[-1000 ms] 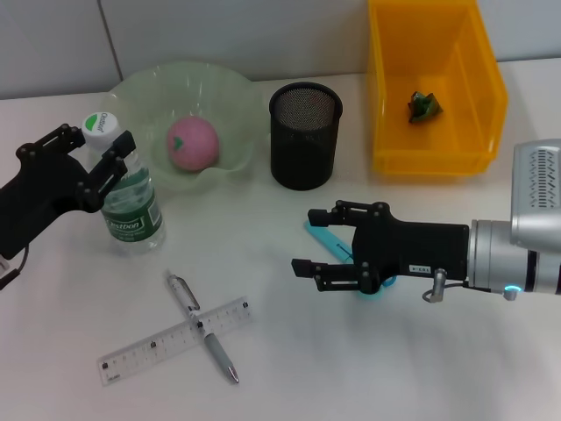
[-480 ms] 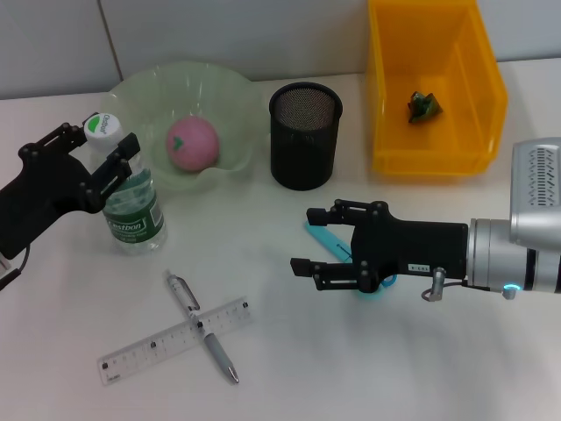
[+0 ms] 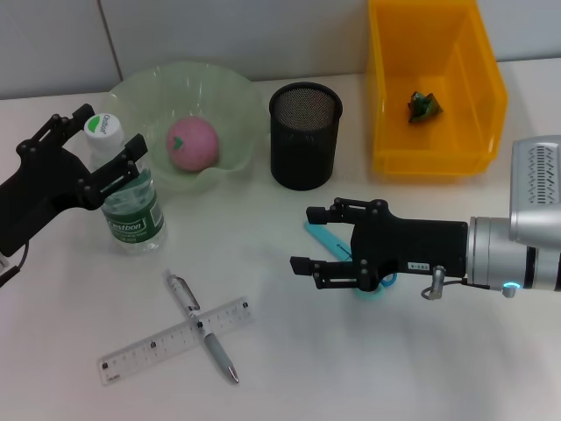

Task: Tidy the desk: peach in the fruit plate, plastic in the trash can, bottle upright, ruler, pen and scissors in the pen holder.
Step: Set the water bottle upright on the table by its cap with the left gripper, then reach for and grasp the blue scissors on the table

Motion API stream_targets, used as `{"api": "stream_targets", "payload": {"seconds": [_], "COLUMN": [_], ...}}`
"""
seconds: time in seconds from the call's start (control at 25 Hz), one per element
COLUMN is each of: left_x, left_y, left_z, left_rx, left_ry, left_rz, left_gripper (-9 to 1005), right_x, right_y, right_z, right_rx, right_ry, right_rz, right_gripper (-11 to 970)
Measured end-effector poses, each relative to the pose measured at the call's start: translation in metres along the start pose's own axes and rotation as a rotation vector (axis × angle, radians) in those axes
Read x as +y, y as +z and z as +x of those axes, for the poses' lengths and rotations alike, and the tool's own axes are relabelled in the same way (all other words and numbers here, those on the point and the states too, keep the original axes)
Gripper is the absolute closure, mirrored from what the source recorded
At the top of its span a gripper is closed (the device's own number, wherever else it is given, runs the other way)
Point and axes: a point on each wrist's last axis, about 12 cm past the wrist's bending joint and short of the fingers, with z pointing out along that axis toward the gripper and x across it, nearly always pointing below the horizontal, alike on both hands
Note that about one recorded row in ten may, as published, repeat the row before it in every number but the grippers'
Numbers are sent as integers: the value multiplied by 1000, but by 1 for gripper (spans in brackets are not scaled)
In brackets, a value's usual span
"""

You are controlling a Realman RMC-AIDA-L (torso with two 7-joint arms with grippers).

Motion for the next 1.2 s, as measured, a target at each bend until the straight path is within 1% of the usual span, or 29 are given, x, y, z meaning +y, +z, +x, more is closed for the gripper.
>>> {"api": "stream_targets", "payload": {"seconds": [0.28, 0.48, 0.64, 0.68, 0.72, 0.8, 0.84, 0.88, 1.0, 1.04, 1.08, 1.12, 1.2], "left_x": [0, 0, 4, 3, 3, 2, 2, -1, -6, -8, -14, -14, -18], "left_y": [0, -7, -29, -42, -42, -54, -54, -66, -76, -78, -80, -80, -76], "left_z": [-1, -5, -16, -21, -21, -25, -25, -29, -33, -34, -34, -34, -35], "left_rx": [-5, -41, -139, -189, -189, -226, -226, -246, -245, -237, -193, -193, -124], "left_ry": [-2, -28, -93, -131, -131, -168, -168, -198, -228, -237, -246, -246, -245], "left_rz": [3, 12, -1, 0, 0, 16, 16, 50, 107, 134, 207, 207, 292], "left_gripper": [162, 163, 163, 163, 163, 163, 164, 164, 164, 164, 164, 164, 165], "right_x": [0, 0, -2, -3, -3, -3, -4, -5, -6, -7, -7, -7, -7], "right_y": [0, -1, -3, -4, -4, -4, -5, -5, -6, -7, -8, -8, -9], "right_z": [0, -1, -3, -4, -4, -4, -5, -6, -8, -8, -9, -9, -9], "right_rx": [0, -10, -42, -58, -64, -70, -75, -90, -113, -126, -146, -146, -161], "right_ry": [1, 4, 15, 18, 21, 23, 24, 28, 38, 45, 55, 55, 69], "right_rz": [0, 8, 30, 42, 47, 51, 55, 64, 81, 92, 107, 107, 116], "right_gripper": [190, 191, 190, 190, 190, 191, 191, 191, 191, 191, 191, 191, 190]}}
